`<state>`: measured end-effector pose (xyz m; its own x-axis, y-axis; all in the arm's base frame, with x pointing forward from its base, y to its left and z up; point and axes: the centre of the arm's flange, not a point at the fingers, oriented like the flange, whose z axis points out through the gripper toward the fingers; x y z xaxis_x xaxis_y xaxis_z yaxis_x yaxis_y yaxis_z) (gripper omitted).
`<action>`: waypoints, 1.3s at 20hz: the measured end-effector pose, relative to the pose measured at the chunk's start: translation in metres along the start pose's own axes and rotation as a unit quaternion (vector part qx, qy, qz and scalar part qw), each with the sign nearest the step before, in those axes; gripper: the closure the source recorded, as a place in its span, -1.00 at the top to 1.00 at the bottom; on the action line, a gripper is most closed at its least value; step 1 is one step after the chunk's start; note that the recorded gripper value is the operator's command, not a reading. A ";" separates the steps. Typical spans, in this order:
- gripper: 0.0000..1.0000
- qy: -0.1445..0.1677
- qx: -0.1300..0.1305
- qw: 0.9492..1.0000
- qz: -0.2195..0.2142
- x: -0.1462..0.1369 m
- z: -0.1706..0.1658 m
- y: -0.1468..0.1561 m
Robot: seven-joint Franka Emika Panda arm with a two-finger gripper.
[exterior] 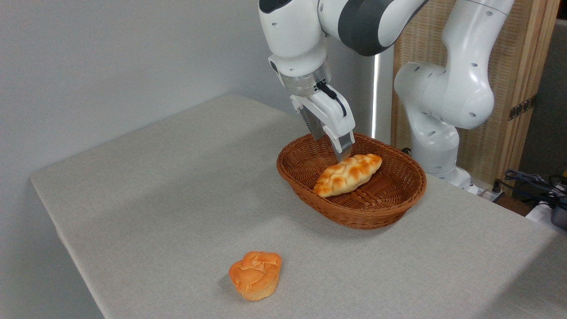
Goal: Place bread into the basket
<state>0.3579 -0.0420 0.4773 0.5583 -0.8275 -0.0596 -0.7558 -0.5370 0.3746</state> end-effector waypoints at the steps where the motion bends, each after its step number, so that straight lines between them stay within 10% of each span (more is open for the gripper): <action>1: 1.00 0.005 0.001 1.000 -0.002 -0.001 -0.004 -0.002; 12: 1.00 0.085 0.137 0.987 0.000 0.024 -0.171 -0.019; 26: 1.00 0.073 0.153 0.983 -0.071 0.093 -0.194 -0.078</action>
<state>0.5353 -0.0452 0.6223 0.6913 -0.7208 0.0509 -0.7223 -0.6875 0.0754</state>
